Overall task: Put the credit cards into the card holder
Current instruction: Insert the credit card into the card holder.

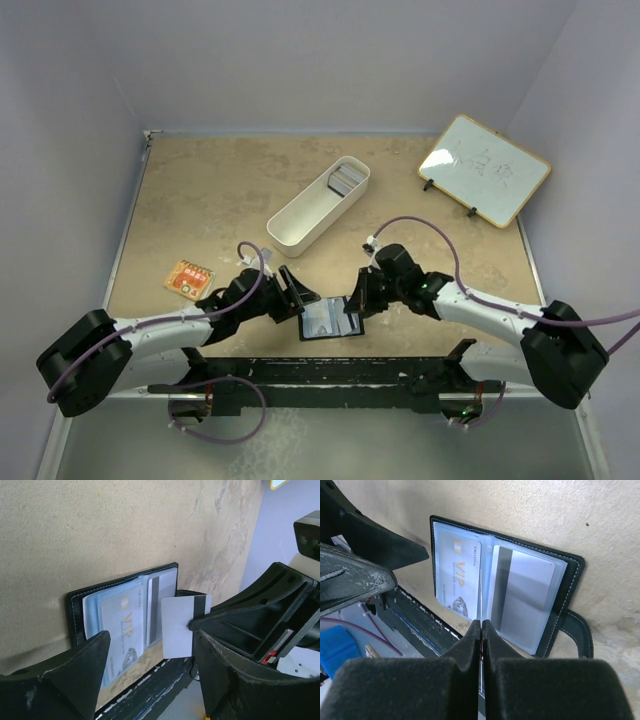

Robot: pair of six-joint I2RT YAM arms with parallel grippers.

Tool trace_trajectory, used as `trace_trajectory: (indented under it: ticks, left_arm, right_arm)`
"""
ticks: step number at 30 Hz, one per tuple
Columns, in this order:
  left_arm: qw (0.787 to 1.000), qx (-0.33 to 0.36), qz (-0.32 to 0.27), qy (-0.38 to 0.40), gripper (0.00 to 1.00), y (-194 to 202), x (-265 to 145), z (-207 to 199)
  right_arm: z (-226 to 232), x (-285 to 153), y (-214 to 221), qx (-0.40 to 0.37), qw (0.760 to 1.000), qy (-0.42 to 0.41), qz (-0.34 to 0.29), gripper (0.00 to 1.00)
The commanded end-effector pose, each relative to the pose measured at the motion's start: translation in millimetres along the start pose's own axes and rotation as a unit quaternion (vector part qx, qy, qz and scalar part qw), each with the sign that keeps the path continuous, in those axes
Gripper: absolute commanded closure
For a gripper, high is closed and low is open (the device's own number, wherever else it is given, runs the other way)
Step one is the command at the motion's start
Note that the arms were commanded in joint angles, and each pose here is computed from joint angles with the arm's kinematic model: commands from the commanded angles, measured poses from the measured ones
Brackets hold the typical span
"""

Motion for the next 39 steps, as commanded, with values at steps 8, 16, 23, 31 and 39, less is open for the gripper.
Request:
trace_trajectory:
  ticks: [8, 16, 23, 31, 39]
  left_arm:
    - [1.000, -0.006, -0.006, 0.020, 0.34, -2.7, 4.4, -3.9]
    - [1.000, 0.001, 0.002, 0.008, 0.34, -1.2, 8.9, 0.6]
    - [1.000, 0.004, 0.004, 0.011, 0.34, -1.0, 10.9, -1.8]
    - [0.999, -0.008, 0.010, 0.045, 0.34, -0.4, 9.5, -15.7]
    - [0.996, -0.017, 0.021, 0.079, 0.34, 1.3, 6.8, -34.3]
  right_arm:
    - [22.4, 11.1, -17.9, -0.003, 0.999, -0.046, -0.028, 1.00]
    - [13.5, 21.5, -9.5, 0.004, 0.999, -0.040, -0.017, 1.00]
    - [-1.3, 32.5, 2.9, 0.008, 1.000, -0.016, 0.007, 1.00]
    - [-10.8, 34.3, 12.3, 0.011, 1.000, -0.001, 0.015, 1.00]
    - [-12.8, 35.0, 15.0, 0.011, 1.000, -0.001, 0.016, 1.00]
Point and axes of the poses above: each gripper's point midway between its finger pads, its own x axis out along the fingers, its own z axis along the line the jaws close on, y = z × x, the point moved 5 cm from there along -x, back along the fingers, and after that the axes turned 9 degrees about -x, right-handed, at the moved point
